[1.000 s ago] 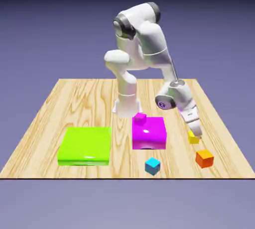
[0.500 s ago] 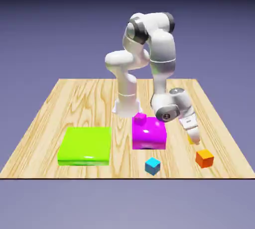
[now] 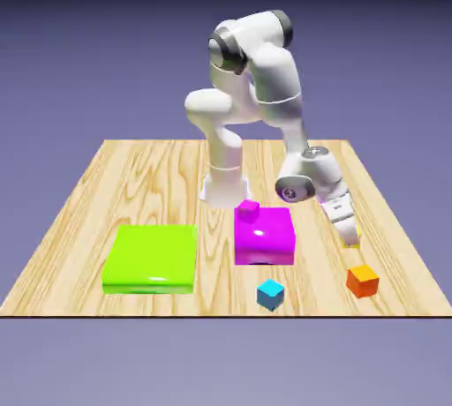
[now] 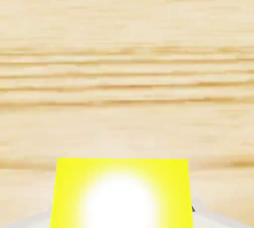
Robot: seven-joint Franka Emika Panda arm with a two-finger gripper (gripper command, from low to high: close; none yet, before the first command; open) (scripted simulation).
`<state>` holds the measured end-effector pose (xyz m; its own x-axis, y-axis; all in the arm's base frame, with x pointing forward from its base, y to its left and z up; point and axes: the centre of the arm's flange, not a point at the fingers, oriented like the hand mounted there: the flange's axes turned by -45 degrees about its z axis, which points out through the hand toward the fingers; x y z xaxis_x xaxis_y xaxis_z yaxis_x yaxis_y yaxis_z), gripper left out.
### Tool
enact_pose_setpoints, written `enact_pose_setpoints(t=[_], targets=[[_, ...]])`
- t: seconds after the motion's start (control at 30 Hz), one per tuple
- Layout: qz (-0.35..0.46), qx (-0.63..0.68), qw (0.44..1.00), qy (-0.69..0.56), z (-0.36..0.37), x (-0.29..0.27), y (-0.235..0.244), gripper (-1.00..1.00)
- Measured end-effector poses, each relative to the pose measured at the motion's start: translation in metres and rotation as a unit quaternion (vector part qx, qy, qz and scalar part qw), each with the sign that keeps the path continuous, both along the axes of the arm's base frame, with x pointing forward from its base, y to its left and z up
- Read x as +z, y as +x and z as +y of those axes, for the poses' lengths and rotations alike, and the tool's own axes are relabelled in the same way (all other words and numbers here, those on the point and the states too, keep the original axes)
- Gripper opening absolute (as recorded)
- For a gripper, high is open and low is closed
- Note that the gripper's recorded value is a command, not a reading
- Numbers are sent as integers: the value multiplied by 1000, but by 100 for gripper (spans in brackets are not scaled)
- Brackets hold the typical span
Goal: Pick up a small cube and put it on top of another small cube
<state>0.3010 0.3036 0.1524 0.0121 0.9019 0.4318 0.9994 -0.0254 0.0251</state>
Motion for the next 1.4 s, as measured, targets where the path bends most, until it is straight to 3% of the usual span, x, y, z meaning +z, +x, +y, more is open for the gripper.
enact_pose_setpoints(t=[0.5,0.9,1.07,1.27,1.3,1.4], targets=[[13,22,1000,-17,-27,27,-10,-100],[18,-266,963,-29,-184,60,138,-100],[18,-346,938,-11,-239,77,163,-100],[18,-346,938,-9,-226,20,176,-100],[18,-346,938,-11,-224,11,177,100],[18,-346,938,-9,-227,22,176,100]])
